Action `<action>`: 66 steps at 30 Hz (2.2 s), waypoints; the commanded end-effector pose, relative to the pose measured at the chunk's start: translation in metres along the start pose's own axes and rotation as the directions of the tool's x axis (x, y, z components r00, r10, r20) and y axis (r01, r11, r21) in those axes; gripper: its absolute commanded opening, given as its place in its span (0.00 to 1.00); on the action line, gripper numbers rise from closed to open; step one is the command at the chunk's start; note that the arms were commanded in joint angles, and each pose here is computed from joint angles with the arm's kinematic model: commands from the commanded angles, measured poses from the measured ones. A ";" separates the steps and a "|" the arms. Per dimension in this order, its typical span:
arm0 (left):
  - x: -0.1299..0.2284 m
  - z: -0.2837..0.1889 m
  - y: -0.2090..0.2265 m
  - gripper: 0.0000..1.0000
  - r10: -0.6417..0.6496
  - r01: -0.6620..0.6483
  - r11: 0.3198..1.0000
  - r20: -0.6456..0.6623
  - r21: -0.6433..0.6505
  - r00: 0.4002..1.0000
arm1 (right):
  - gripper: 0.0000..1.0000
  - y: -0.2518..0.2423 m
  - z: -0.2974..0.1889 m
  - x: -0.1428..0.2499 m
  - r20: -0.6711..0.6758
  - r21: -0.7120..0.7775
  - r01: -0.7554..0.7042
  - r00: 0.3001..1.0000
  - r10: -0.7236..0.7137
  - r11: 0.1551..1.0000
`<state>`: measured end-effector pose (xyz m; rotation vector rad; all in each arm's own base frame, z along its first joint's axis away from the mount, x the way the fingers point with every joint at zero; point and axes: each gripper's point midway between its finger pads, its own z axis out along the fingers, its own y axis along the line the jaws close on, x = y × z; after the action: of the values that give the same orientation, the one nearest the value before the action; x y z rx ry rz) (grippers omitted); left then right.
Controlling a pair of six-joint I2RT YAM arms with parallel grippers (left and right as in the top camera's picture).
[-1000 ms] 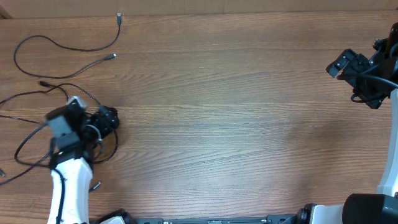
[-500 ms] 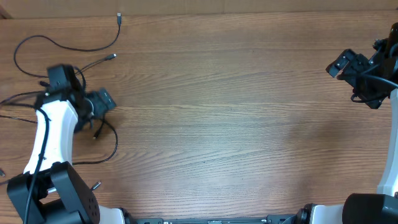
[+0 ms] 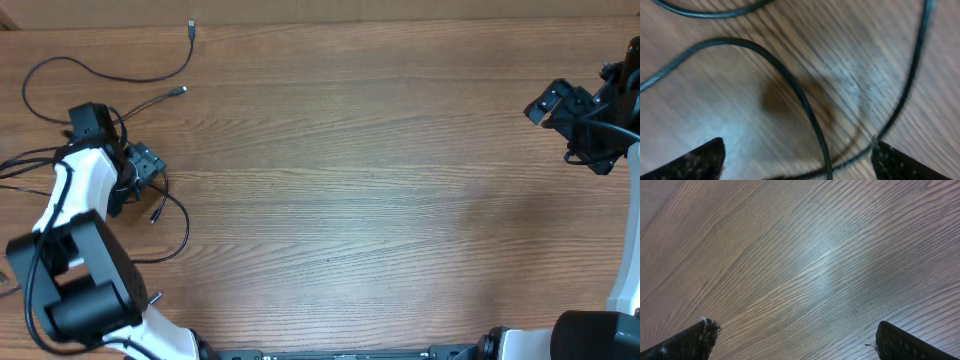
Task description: Untangle cables
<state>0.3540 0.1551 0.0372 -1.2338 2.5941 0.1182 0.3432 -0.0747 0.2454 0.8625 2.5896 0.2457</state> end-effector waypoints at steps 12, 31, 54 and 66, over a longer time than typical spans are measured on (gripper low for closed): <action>0.012 0.019 -0.002 0.56 -0.037 0.036 0.999 -0.067 -0.007 0.997 | 1.00 0.000 -0.002 -0.003 0.015 0.001 0.005 1.000 -0.005 1.000; 0.024 0.029 0.007 0.14 -0.016 0.010 0.999 -0.117 -0.050 0.993 | 1.00 0.000 -0.002 -0.003 0.015 0.001 0.005 1.000 -0.005 1.000; 0.059 -0.004 0.035 0.04 -0.244 0.180 0.955 -0.276 -0.236 0.930 | 1.00 0.000 -0.002 -0.003 0.015 0.001 0.005 1.000 -0.005 1.000; 0.083 -0.015 0.046 0.04 -0.372 0.260 0.904 -0.324 -0.338 0.870 | 1.00 0.000 -0.002 -0.003 0.015 0.001 0.005 1.000 -0.005 1.000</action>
<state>0.2636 0.1153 0.0258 -1.8770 2.7693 0.2066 0.3431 -0.0747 0.2454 0.8626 2.5899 0.2457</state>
